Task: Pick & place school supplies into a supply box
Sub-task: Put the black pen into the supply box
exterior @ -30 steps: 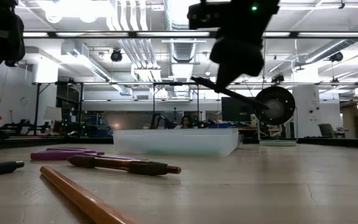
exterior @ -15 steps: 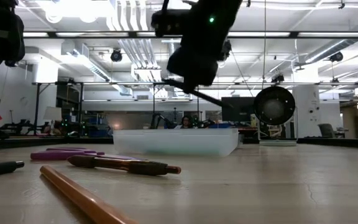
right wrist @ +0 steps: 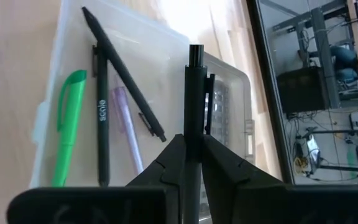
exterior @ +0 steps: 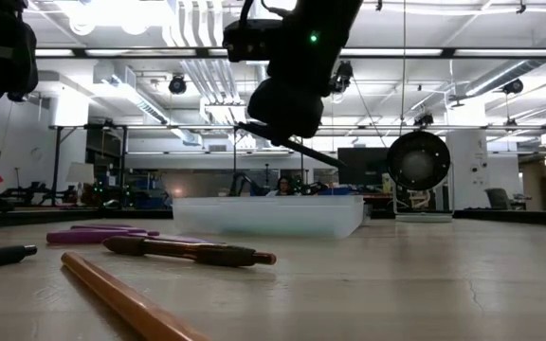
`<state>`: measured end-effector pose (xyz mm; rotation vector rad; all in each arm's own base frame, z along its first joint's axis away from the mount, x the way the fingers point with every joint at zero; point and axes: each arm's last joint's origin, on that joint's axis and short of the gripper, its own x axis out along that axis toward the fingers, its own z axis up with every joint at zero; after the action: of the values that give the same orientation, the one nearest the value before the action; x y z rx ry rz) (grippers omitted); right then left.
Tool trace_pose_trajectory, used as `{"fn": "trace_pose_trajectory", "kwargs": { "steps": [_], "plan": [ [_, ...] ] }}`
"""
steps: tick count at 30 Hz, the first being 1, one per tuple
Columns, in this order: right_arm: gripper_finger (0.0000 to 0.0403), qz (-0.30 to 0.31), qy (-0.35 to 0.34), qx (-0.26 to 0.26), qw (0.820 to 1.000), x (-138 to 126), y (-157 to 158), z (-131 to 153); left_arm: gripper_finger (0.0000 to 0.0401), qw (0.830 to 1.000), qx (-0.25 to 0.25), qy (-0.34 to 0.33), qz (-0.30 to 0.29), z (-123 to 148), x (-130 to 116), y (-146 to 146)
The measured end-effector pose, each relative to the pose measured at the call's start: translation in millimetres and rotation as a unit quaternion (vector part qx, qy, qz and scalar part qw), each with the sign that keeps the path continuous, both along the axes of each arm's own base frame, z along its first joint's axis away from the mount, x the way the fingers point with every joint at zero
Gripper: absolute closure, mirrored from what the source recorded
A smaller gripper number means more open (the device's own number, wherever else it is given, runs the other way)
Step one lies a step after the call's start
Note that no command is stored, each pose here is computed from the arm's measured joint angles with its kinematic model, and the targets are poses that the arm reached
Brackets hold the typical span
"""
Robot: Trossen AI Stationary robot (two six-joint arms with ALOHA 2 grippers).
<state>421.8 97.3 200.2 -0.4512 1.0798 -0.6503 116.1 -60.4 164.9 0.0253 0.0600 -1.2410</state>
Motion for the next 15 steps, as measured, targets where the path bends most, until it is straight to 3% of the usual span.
{"fn": "trace_pose_trajectory", "kwargs": {
  "steps": [15],
  "plan": [
    [0.0369,-0.019,-0.018,0.009,1.000,-0.4,-0.1,-0.8,0.0296,1.000,0.000,0.000,0.000,0.0,0.0,0.0]
  ]
}}
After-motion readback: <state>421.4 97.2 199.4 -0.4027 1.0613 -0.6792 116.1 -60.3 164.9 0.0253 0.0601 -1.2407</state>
